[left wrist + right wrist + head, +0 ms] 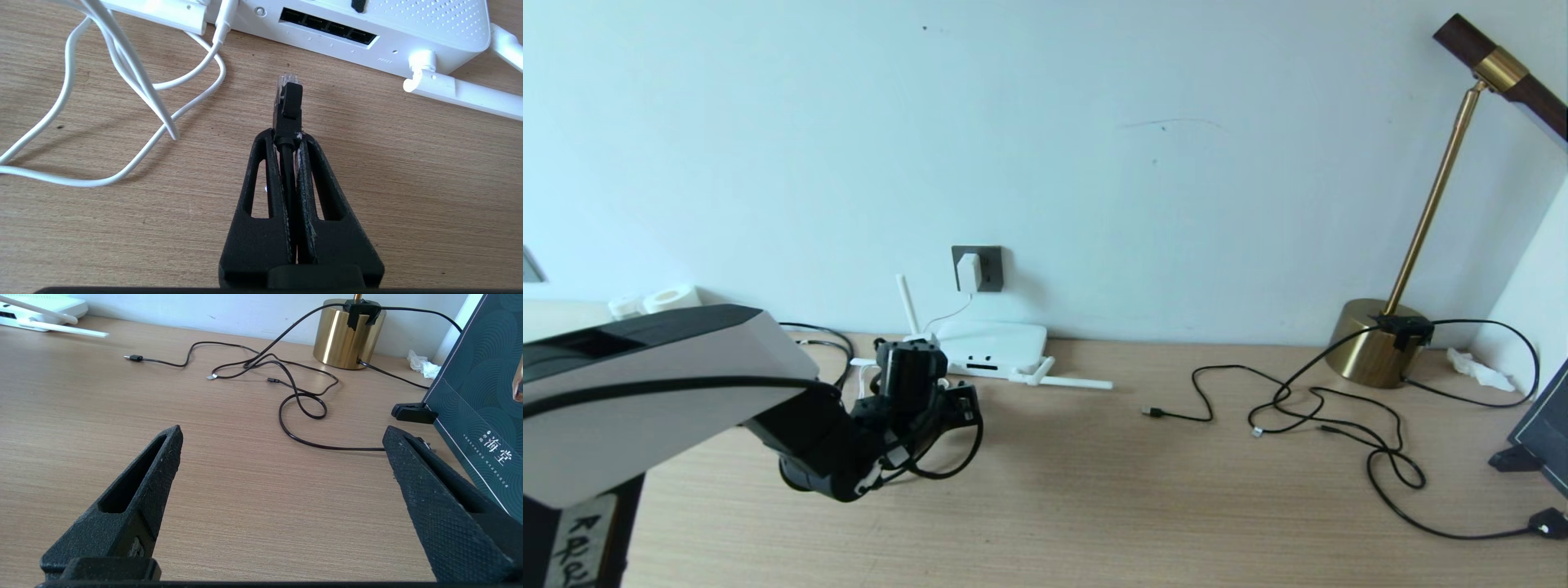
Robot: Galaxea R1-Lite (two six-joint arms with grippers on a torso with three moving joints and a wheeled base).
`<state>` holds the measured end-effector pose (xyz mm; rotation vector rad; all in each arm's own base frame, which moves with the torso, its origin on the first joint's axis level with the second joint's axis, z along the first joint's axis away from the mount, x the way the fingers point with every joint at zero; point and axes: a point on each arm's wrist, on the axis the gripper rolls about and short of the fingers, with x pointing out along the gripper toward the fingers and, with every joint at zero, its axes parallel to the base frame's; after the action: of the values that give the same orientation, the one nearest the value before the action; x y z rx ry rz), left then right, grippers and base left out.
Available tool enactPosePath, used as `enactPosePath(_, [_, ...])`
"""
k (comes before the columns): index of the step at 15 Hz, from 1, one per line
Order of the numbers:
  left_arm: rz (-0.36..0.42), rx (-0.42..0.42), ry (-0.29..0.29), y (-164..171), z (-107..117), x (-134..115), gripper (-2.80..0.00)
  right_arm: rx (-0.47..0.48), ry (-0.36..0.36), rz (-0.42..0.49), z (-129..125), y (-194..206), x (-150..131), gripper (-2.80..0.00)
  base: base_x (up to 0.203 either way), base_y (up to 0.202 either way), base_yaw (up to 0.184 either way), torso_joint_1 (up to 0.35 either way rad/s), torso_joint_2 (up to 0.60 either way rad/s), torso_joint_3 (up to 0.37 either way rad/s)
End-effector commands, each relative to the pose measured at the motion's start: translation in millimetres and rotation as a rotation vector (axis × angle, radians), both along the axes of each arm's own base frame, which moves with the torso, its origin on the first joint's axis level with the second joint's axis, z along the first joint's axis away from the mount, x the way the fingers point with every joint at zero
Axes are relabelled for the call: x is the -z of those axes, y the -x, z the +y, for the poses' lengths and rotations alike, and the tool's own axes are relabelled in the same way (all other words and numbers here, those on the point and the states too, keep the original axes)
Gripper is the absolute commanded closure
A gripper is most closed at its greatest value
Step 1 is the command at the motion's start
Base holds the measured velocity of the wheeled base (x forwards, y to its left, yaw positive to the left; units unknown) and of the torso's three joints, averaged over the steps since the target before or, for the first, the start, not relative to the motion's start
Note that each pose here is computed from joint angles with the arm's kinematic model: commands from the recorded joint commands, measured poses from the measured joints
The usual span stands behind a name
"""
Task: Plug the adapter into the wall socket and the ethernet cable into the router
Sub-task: Align cable and router interface
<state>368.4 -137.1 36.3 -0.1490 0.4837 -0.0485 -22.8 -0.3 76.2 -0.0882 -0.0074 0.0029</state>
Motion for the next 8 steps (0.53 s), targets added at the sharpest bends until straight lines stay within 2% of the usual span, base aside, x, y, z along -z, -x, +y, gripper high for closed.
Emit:
enactPosePath(1, [0.004, -0.006, -0.002, -1.8, 1.4, 5.1, 0.00, 0.000, 0.001, 0.005, 0.0, -0.4, 1.1, -2.80, 0.000, 0.000, 0.000, 0.000, 0.00, 0.000])
enactPosePath(8, [-0.010, -0.006, 0.001, -3.2, 1.6, 0.6, 0.00, 0.000, 0.001, 0.005, 0.0, -0.4, 1.1, -2.80, 0.000, 0.000, 0.000, 0.000, 0.00, 0.000])
